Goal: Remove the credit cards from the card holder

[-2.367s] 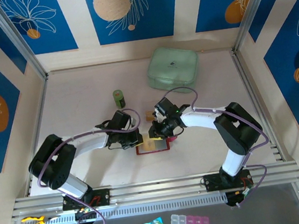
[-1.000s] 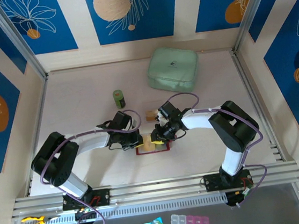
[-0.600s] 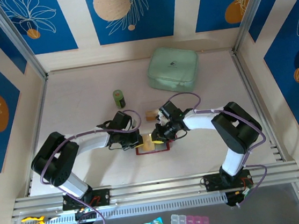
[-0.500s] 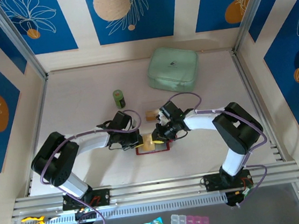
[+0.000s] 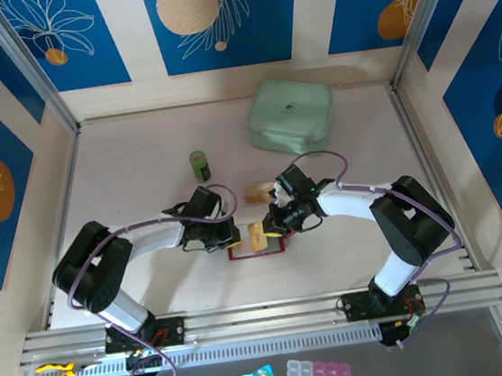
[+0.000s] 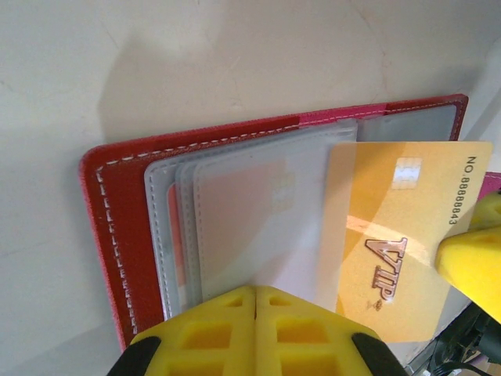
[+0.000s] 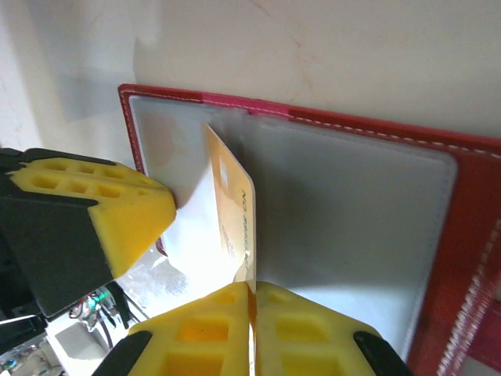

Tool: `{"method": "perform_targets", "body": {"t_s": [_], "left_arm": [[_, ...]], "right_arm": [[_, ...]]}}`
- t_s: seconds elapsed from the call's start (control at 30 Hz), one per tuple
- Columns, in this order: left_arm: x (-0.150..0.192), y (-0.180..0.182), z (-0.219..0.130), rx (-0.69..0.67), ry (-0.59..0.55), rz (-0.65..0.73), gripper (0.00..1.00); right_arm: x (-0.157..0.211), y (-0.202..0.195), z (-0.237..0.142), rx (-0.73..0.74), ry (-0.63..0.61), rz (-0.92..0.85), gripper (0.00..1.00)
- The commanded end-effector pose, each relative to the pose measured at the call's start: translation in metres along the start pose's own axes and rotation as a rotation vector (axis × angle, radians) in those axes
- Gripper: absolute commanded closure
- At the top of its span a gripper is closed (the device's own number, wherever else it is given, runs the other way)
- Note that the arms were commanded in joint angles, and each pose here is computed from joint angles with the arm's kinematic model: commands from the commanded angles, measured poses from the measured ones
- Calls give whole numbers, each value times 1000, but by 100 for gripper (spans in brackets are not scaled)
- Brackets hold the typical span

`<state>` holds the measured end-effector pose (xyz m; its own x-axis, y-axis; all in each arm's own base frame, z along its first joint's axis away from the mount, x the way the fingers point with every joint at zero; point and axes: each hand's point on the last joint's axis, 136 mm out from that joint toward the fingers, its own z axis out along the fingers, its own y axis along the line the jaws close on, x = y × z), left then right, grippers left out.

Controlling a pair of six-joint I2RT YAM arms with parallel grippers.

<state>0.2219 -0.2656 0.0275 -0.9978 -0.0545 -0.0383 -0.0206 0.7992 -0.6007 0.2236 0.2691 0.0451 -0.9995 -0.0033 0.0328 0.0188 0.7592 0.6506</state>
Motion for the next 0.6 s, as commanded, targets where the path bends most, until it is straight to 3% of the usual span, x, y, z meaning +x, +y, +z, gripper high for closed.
{"method": "perform_targets", "body": {"t_s": [0.0, 0.57], "left_arm": [[9, 14, 2, -62, 29, -7, 100], [9, 13, 2, -57, 27, -8, 99]], "right_arm": [[2, -4, -12, 68, 5, -25, 90], [1, 6, -12, 111, 11, -73, 90]]}}
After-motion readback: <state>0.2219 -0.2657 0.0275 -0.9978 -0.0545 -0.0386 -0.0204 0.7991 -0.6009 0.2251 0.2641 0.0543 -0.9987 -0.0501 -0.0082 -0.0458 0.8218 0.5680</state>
